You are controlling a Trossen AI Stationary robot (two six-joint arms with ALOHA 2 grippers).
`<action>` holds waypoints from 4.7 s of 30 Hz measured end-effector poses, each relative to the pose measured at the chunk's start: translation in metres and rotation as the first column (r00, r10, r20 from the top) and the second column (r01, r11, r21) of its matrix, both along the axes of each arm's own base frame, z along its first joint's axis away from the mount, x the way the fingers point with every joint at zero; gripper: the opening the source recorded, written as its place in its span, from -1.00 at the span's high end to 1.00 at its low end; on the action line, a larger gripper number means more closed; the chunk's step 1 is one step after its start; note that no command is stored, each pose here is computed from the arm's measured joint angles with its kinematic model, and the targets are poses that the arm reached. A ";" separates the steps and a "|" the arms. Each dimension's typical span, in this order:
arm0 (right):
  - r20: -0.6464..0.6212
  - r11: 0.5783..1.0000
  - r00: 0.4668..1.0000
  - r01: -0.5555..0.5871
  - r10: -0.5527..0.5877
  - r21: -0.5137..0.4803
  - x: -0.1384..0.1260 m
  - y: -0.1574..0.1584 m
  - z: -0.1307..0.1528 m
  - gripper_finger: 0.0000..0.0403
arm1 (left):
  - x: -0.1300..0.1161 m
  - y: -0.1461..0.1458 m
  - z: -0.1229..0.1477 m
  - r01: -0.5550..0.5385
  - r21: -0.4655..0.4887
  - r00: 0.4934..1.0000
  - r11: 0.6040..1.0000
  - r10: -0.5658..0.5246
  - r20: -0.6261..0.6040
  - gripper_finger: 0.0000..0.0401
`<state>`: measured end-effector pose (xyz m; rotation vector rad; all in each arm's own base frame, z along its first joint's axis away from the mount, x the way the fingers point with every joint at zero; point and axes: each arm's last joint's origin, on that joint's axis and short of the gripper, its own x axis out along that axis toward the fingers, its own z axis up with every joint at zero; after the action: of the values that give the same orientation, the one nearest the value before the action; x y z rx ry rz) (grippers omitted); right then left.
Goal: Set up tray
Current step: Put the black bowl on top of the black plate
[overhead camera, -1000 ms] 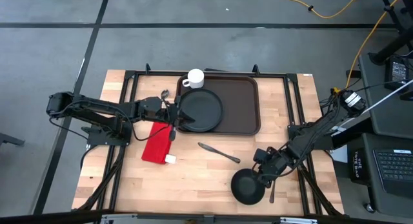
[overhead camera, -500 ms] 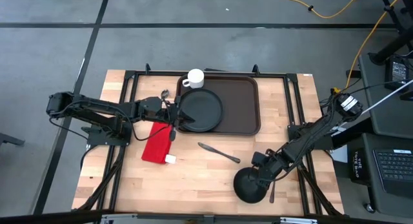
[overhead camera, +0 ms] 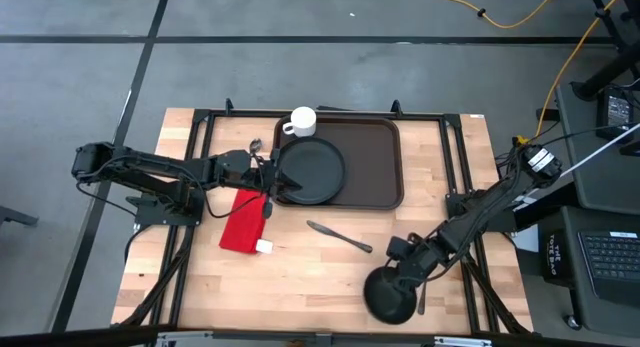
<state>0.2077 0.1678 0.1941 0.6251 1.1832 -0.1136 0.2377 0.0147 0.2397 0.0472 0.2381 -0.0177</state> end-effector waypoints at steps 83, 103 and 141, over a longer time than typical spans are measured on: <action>0.069 0.839 0.976 0.213 -0.206 -0.501 0.075 -0.237 0.078 0.95 | 0.126 -0.010 -0.022 0.362 0.747 0.894 0.558 0.018 -0.447 0.55; 0.110 0.860 0.982 0.187 -0.152 -0.474 0.079 -0.236 0.080 0.94 | 0.126 -0.012 -0.023 0.378 0.699 0.892 0.607 -0.038 -0.450 0.83; 0.155 0.872 0.972 0.228 -0.177 -0.434 0.082 -0.236 0.082 0.93 | 0.117 -0.010 -0.032 0.384 0.712 0.825 0.588 0.128 -0.550 0.79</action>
<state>0.2899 -0.0683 0.2759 0.3360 0.9355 -0.5127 0.3549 0.0046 0.2073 1.0115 0.8307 -0.0781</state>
